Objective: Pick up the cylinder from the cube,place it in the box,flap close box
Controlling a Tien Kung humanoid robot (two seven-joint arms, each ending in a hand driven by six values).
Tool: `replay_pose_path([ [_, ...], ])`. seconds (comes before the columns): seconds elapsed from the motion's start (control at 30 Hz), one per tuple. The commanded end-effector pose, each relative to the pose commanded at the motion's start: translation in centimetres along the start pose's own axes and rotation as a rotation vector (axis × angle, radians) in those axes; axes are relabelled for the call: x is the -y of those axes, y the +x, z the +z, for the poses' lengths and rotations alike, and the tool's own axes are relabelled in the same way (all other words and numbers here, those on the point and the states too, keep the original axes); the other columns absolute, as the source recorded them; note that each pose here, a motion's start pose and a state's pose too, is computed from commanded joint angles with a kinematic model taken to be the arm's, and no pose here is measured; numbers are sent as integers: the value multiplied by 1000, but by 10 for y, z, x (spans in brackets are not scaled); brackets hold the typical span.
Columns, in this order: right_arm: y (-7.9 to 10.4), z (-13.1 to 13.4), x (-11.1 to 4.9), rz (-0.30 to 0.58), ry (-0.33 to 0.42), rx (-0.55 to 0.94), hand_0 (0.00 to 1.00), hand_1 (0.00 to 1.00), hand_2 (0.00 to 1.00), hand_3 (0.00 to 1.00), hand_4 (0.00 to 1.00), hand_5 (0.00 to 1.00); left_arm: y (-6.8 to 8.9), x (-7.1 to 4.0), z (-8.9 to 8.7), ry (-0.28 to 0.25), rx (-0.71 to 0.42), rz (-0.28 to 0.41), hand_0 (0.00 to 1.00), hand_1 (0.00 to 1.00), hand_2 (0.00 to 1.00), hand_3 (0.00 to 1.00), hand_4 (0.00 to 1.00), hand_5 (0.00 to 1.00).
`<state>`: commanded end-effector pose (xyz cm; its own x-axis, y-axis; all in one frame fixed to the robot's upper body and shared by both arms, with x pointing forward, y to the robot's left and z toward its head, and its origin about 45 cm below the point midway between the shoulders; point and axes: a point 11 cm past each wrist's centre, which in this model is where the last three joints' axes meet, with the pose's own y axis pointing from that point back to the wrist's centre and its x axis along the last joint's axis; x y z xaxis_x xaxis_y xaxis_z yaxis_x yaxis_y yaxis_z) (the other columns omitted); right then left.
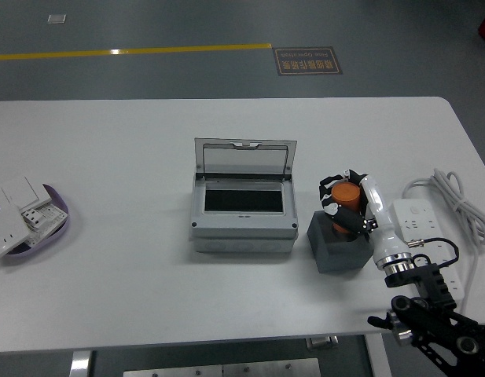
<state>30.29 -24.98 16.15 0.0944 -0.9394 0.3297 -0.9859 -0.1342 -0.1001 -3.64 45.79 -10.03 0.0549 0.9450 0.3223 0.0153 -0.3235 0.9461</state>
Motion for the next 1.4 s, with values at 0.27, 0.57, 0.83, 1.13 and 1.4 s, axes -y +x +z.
replay_pose_path([
  [0.27,-41,-48,27,-183,109,-114,207,251,210,195,2,2,2,0,1,-1,3,3,593,627,621,639,695,220],
  [0.57,-109,-83,51,-477,132,-439,176,245,209,191,2,2,4,0,2,-1,14,6,593,627,621,638,694,220],
  [0.83,-122,-86,70,-546,54,-813,184,271,235,189,2,2,5,0,2,0,19,9,593,627,621,638,696,224],
  [1.13,-119,-73,74,-525,-60,-1018,656,671,656,652,435,262,5,0,6,-5,22,9,593,626,622,639,700,232],
  [1.4,-121,-71,72,-520,-56,-1009,795,718,735,692,658,475,5,0,6,-5,23,8,593,627,621,639,701,235],
])
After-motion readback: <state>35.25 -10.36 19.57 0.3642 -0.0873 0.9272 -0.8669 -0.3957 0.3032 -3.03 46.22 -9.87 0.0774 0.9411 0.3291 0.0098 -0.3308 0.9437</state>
